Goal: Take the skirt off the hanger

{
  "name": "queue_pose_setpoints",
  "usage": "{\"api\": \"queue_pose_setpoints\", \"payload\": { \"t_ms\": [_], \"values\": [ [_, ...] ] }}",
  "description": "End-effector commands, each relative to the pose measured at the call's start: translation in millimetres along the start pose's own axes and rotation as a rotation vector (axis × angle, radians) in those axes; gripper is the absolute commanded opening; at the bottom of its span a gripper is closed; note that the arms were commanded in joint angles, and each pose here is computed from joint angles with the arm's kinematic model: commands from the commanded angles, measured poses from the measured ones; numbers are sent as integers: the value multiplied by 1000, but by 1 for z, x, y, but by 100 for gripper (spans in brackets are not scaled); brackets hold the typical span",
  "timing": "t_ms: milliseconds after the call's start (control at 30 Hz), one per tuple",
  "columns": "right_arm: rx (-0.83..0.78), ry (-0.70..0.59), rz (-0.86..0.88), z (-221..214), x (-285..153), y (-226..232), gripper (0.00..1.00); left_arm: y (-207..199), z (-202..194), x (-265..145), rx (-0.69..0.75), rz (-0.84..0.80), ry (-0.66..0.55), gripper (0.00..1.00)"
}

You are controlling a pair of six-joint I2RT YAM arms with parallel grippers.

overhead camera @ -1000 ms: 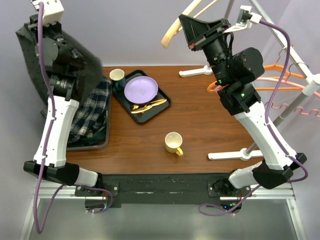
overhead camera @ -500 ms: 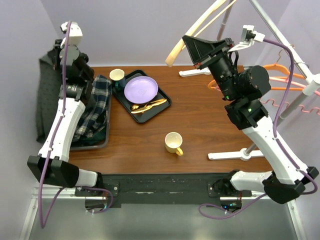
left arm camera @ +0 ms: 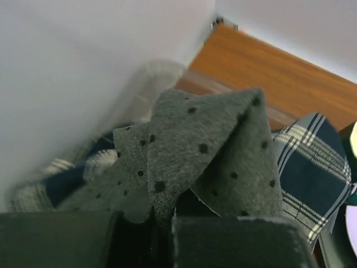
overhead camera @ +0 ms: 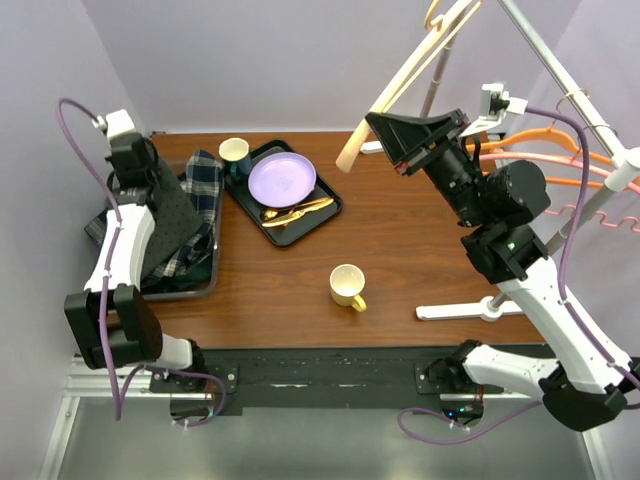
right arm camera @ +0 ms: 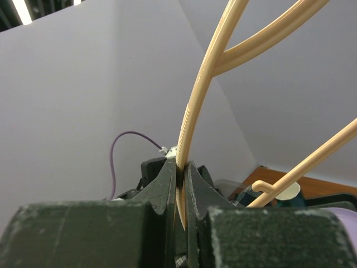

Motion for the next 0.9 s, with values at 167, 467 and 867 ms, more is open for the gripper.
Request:
{"api": "queue_pose_setpoints", "payload": {
  "t_ms": [167,467,867],
  "values": [
    [-10,15,72,13,-16,20,0,-29,-110,39,-271,-128,222,0],
    [-15,-1,58,18,-26,20,0,-64,-79,54,-205,-335,195,5],
    [-12,-5,34,14,-28,14,0,3,14,-11,-327,97,111,89]
  ]
}}
Point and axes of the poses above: each gripper's point midway between its finger pads, its own x axis out along the fingers, its own y axis along the line the jaws close on, z = x × y, the point moved 4 cm from there along -x, back along the fingers, and after that the axes turned 3 degrees about -x, right-handed, at the moved point
